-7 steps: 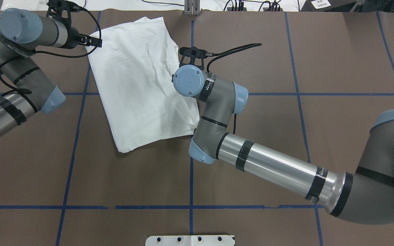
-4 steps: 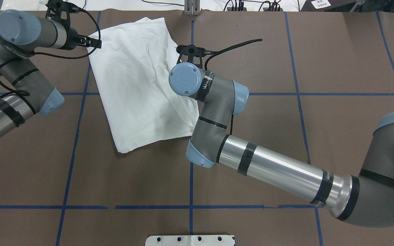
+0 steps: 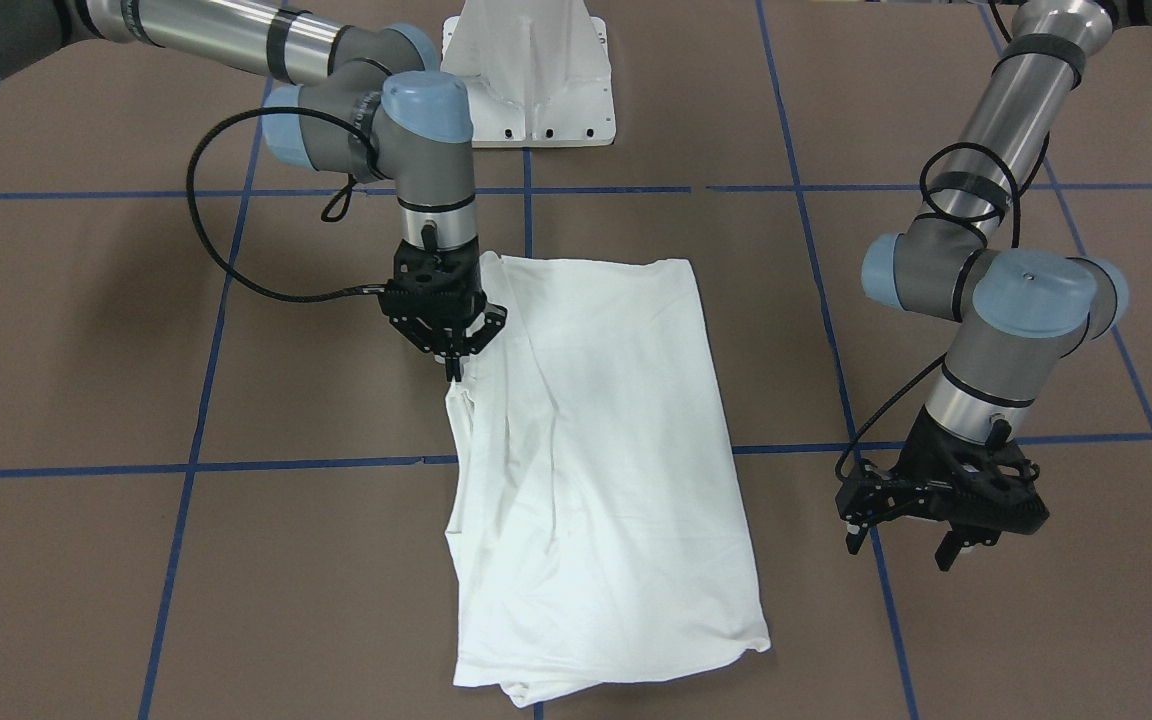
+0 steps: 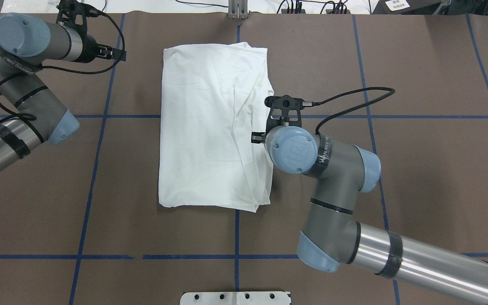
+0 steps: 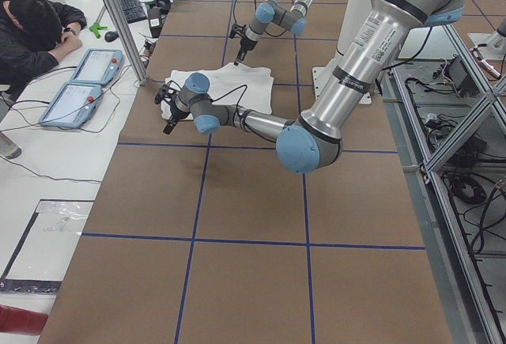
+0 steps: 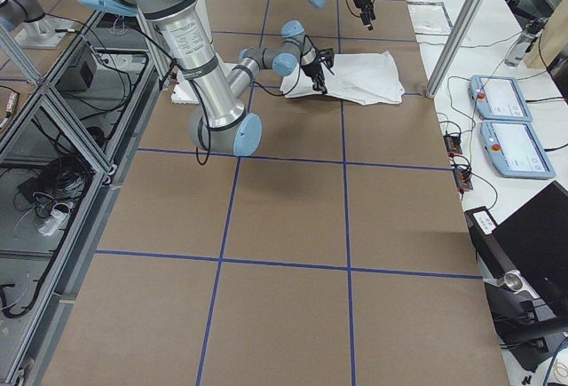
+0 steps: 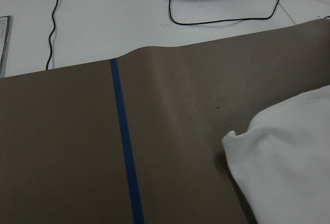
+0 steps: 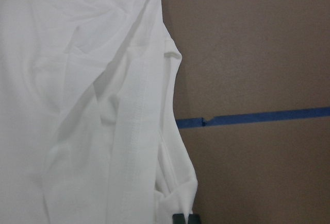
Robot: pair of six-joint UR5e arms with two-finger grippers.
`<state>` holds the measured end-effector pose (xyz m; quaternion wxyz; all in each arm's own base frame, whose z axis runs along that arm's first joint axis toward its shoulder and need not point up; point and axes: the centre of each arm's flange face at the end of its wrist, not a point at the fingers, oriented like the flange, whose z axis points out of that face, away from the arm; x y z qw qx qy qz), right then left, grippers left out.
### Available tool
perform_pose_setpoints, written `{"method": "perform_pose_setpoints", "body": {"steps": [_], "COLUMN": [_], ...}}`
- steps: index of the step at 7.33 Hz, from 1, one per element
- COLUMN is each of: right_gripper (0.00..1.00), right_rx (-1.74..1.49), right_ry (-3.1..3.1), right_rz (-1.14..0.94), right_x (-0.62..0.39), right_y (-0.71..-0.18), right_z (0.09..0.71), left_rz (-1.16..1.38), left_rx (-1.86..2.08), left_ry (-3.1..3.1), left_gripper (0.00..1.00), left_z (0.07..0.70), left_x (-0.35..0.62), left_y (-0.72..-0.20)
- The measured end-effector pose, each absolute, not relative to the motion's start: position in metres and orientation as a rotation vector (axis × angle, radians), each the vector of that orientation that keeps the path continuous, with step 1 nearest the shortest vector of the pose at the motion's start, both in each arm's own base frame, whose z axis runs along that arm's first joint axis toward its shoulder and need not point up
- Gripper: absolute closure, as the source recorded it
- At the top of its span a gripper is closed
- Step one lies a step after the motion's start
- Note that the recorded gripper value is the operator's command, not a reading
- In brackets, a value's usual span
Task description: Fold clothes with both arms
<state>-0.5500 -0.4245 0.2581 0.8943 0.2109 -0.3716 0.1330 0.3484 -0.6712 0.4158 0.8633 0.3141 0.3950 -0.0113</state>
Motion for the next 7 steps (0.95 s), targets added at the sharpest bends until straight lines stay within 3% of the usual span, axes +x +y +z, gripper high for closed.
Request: {"method": "perform_pose_setpoints", "body": {"steps": [3, 5, 6, 7], "right_gripper": [0.00, 0.00, 0.04, 0.16], "right_rx": [0.458, 0.468, 0.466, 0.462], "right_ry": [-0.781, -0.776, -0.755, -0.730], "right_rz": [0.260, 0.269, 0.276, 0.278], "right_x": [-0.537, -0.552, -0.572, -0.594], "right_y": [-0.400, -0.420, -0.437, -0.452], "right_z": [0.263, 0.227, 0.205, 0.190], "left_rz": [-0.022, -0.020, -0.019, -0.018], "left_rx": [0.659, 0.659, 0.660, 0.661], "left_ry": [0.831, 0.832, 0.833, 0.834], "left_gripper": [0.00, 0.00, 0.00, 0.00], "left_z": [0.415, 0.414, 0.413, 0.413], "left_x": [0.349, 0.350, 0.351, 0.351], "left_y": [-0.670, -0.670, -0.669, -0.669]}}
